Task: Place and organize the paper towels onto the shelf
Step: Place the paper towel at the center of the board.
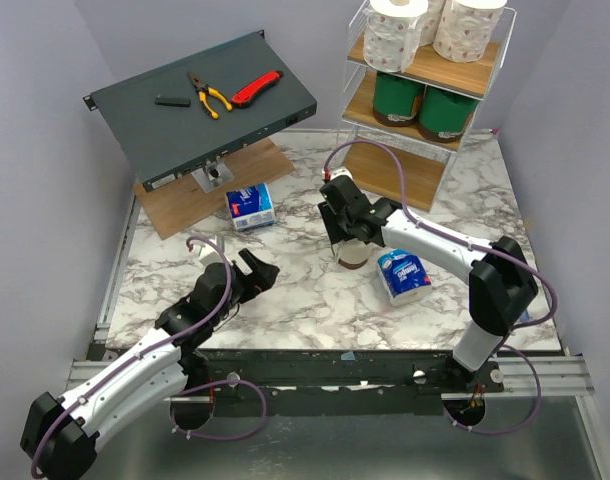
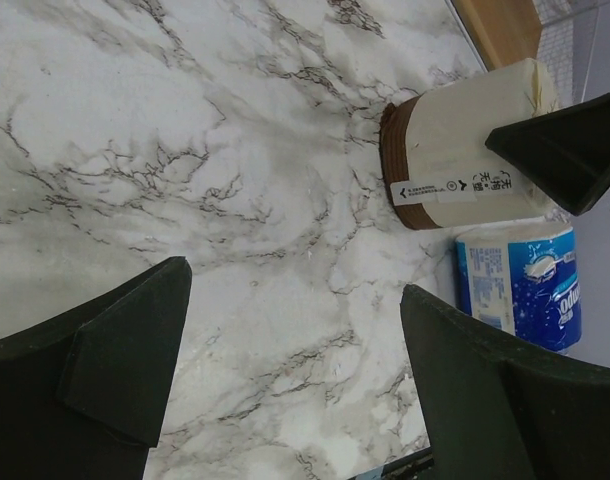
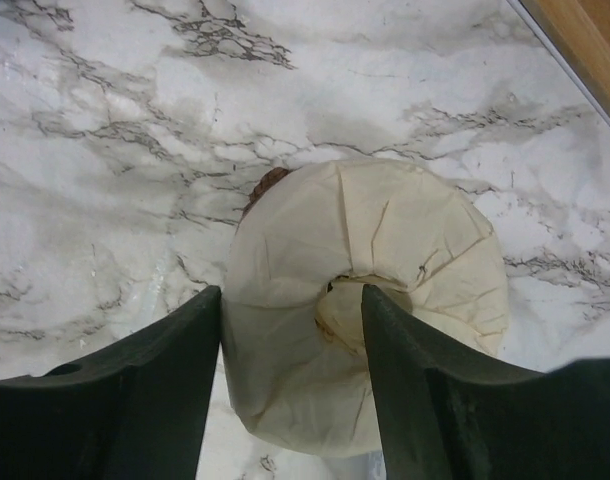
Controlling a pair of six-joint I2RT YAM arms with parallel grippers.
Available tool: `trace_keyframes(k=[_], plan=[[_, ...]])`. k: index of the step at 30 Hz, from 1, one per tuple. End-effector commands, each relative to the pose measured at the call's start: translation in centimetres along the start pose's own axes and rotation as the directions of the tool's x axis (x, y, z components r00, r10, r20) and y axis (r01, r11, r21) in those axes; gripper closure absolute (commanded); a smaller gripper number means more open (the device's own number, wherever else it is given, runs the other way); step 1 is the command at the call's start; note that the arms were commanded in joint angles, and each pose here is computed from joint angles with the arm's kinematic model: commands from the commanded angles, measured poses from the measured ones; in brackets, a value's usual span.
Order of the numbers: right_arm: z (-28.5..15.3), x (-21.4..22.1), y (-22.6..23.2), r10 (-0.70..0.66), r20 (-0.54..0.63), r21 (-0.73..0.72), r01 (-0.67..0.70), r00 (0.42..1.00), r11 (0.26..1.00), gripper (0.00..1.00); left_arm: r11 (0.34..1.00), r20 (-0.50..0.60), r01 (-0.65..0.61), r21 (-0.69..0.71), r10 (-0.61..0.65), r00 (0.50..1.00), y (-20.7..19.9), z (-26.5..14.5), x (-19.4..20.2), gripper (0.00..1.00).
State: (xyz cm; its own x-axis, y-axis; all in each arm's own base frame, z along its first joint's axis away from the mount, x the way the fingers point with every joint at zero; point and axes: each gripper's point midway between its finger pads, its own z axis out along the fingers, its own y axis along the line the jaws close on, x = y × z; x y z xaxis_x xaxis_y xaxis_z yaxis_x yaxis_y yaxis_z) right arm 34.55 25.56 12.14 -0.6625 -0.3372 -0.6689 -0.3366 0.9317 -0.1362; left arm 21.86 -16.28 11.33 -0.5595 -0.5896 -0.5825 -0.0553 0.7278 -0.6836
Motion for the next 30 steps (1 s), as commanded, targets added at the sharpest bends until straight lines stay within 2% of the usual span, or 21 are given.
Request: trace_keyframes(k=[1, 8, 18, 26, 30], plan=[[-2.6, -0.8, -0.4, 0.016, 0.009, -0.016, -0.016, 1.000, 1.000, 0.37, 0.999, 0.030, -0.010, 0.048, 0.008, 1.000, -2.1, -0.2, -1.2, 0.11], [-3.7, 0.1, -0.5, -0.007, -0.027, -0.039, 0.006, 1.000, 0.999, 0.37, 0.998, 0.024, -0.029, 0.049, 0.028, 0.999, -2.9, 0.3, -1.4, 0.11], [-2.5, -0.5, 0.2, -0.020, -0.023, -0.043, 0.019, 1.000, 0.999, 0.36, 0.997, 0.004, -0.048, 0.058, 0.048, 0.999, -4.5, 0.9, -1.5, 0.11], [-1.7, -0.9, 1.6, -0.025, -0.018, -0.102, 0.023, 1.000, 0.995, 0.36, 0.997, 0.007, -0.047, 0.057, 0.047, 0.999, -4.6, 1.1, -1.3, 0.11], [-0.6, 0.4, 1.6, -0.035, -0.066, -0.083, 0.030, 0.997, 0.996, 0.37, 0.997, 0.005, -0.046, 0.056, 0.046, 0.999, -4.6, 1.2, -1.2, 0.11]])
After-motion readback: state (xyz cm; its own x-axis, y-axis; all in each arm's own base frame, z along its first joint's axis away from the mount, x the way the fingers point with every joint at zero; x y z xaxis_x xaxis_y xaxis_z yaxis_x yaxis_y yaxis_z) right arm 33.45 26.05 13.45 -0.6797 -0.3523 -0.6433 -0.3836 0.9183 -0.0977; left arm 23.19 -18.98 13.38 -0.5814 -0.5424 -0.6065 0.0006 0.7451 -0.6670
